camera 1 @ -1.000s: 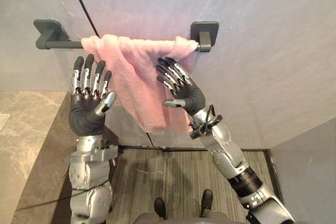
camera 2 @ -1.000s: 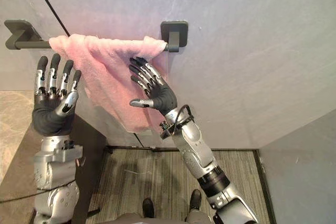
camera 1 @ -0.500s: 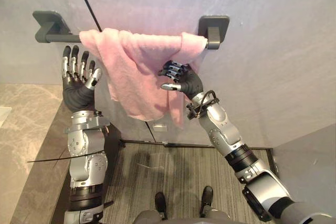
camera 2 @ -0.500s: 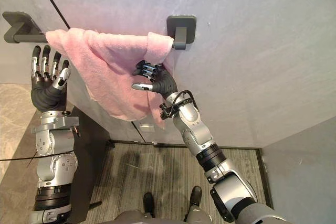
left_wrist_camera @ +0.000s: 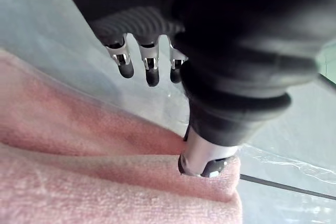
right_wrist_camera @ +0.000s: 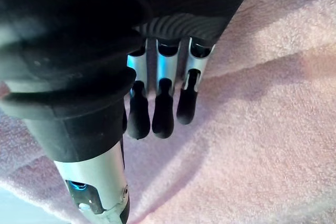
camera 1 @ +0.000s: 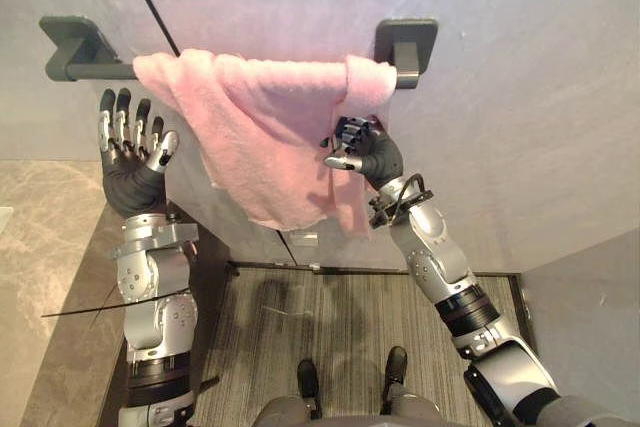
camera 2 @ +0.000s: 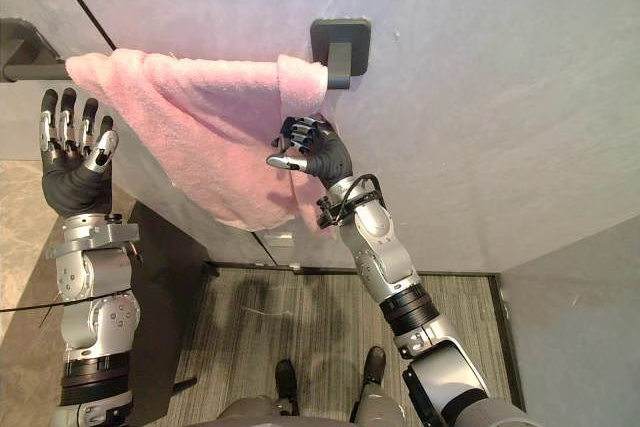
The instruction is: Organize washtable
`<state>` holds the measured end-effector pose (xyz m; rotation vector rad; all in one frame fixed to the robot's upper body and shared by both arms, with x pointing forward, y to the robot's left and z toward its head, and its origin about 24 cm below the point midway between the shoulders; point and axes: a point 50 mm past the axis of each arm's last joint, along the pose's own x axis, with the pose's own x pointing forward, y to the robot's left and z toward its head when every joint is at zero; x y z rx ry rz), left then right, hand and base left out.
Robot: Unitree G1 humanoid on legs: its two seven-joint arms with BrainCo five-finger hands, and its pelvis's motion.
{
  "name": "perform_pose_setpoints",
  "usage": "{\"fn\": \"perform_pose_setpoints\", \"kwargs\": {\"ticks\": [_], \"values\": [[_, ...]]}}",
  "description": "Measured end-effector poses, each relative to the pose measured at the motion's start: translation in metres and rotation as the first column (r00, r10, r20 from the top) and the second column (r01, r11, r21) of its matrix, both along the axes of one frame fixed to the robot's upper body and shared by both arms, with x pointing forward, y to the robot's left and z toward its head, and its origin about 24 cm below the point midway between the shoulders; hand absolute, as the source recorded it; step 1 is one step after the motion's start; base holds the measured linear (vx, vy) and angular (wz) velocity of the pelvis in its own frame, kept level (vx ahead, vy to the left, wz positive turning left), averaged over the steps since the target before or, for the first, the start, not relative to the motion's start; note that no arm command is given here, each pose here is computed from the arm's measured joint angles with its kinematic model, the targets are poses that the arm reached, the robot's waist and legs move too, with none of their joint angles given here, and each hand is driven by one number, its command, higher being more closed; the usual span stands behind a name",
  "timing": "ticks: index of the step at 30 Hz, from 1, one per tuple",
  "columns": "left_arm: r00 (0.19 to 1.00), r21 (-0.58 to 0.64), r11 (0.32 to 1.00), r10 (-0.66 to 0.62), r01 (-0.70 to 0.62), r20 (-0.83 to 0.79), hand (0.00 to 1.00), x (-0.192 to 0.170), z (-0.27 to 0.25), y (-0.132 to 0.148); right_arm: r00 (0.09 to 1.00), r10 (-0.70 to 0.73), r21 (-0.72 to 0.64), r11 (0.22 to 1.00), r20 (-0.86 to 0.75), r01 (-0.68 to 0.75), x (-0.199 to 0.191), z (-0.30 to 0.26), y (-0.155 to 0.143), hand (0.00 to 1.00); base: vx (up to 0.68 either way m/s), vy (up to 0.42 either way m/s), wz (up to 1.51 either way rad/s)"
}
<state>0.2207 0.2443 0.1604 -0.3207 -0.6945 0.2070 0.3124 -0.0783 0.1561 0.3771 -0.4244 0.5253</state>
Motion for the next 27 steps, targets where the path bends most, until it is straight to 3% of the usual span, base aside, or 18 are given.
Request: {"fn": "perform_pose_setpoints", "kwargs": {"ticks": [5,12,17,20,21,23,27], "values": [[0.990,0.102,0.985,0.139,-0.138,-0.002,0.00,-0.041,0.001,0.015,0.999,-0.051,-0.004,0.999,0.009,0.051,-0.001,-0.002,-0.013,0.00,0.00,0.000,0.00],[0.991,0.268,0.954,0.135,-0.133,0.010,0.00,-0.083,0.014,0.010,0.995,-0.096,-0.009,0.995,0.008,0.096,0.000,-0.004,-0.024,0.00,0.00,-0.003,0.04],[0.995,0.217,0.974,-0.077,0.061,0.064,0.00,-0.094,0.020,0.000,0.995,-0.100,-0.018,0.995,0.007,0.100,-0.001,-0.005,-0.026,0.00,0.00,0.000,0.00],[0.946,0.164,0.940,-0.314,0.298,0.082,0.00,-0.088,0.019,-0.016,0.995,-0.102,-0.043,0.994,0.010,0.102,-0.001,-0.007,-0.030,0.00,0.00,0.000,0.00],[0.940,0.160,0.935,-0.332,0.317,0.081,0.00,-0.087,0.019,-0.017,0.995,-0.101,-0.046,0.994,0.011,0.102,-0.001,-0.007,-0.031,0.00,0.00,0.000,0.00],[0.866,0.104,0.867,-0.495,0.487,0.076,0.00,-0.080,0.016,-0.030,0.995,-0.096,-0.070,0.993,0.008,0.096,-0.003,-0.011,-0.035,0.00,0.00,-0.006,-0.02],[0.733,0.030,0.733,-0.680,0.680,-0.016,0.00,-0.067,0.000,-0.048,0.994,-0.104,-0.099,0.990,-0.012,0.103,-0.004,-0.018,-0.040,0.00,0.00,-0.007,-0.02]]}}
